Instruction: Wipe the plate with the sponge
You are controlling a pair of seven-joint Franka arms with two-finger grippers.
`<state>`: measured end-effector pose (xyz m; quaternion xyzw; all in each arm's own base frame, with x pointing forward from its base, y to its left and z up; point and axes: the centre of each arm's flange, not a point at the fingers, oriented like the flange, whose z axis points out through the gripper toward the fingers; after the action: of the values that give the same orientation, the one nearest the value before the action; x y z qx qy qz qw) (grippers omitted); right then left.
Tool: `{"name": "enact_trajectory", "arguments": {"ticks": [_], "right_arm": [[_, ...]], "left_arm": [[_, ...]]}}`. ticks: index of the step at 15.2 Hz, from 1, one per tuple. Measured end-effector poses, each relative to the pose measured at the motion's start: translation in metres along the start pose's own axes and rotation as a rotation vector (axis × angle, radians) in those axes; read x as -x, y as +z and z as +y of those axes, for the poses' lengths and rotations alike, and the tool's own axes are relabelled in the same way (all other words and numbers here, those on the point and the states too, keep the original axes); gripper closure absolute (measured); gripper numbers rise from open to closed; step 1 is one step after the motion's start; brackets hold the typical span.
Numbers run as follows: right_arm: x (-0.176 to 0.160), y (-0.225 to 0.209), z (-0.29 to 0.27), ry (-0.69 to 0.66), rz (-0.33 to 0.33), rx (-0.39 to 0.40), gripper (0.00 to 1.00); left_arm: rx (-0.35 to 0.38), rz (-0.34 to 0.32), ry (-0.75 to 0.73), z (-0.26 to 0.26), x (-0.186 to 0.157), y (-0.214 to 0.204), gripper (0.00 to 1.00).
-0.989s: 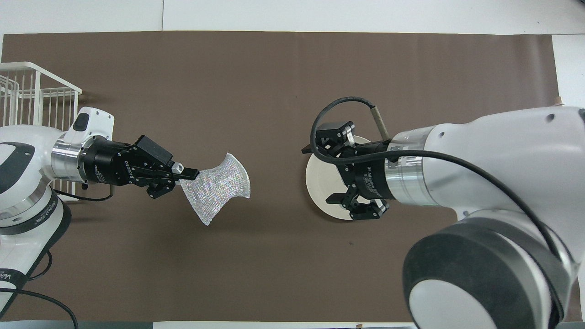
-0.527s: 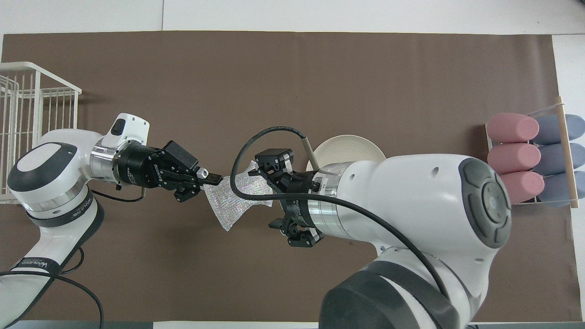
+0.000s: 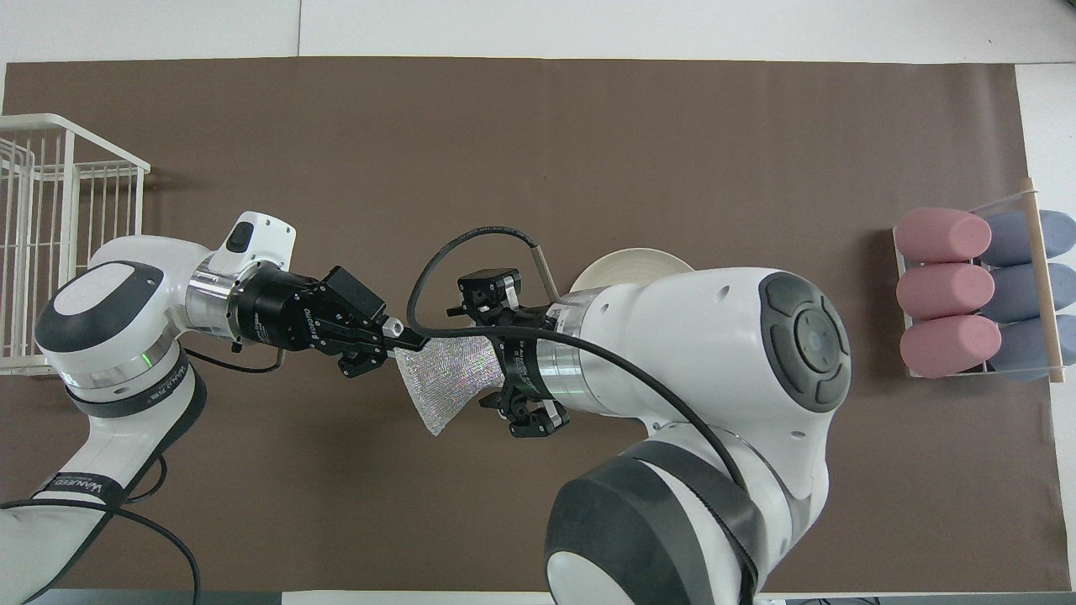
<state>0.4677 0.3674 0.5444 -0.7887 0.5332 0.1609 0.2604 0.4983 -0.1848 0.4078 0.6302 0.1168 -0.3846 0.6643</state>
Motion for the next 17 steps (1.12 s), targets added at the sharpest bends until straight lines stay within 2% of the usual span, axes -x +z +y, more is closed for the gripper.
{"name": "enact_trajectory", "arguments": {"ticks": [2, 3, 7, 10, 13, 14, 17], "right_arm": [[0.000, 0.000, 0.000, 0.000, 0.000, -0.001, 0.04], [0.000, 0.000, 0.000, -0.001, 0.001, -0.001, 0.12], [-0.001, -0.001, 0.000, -0.038, 0.049, 0.000, 0.59], [-0.001, -0.002, -0.001, -0.045, 0.057, -0.004, 0.83], [-0.001, -0.002, -0.001, -0.045, 0.058, -0.004, 0.87], [-0.002, -0.002, -0.001, -0.045, 0.058, -0.004, 0.88], [-0.006, -0.003, -0.002, -0.040, 0.063, -0.005, 0.90]], "left_arm": [[0.000, 0.002, 0.001, 0.000, 0.000, 0.000, 0.97], [-0.001, 0.006, 0.002, 0.001, 0.000, 0.000, 0.97], [-0.011, 0.006, 0.005, 0.002, -0.002, 0.006, 0.97], [-0.016, 0.013, 0.009, 0.004, -0.002, 0.008, 0.97], [-0.023, 0.017, 0.020, 0.008, -0.001, 0.012, 0.97], [-0.029, 0.026, 0.028, 0.012, 0.000, 0.014, 0.92], [-0.050, 0.053, 0.041, 0.022, 0.006, 0.026, 0.62]]}}
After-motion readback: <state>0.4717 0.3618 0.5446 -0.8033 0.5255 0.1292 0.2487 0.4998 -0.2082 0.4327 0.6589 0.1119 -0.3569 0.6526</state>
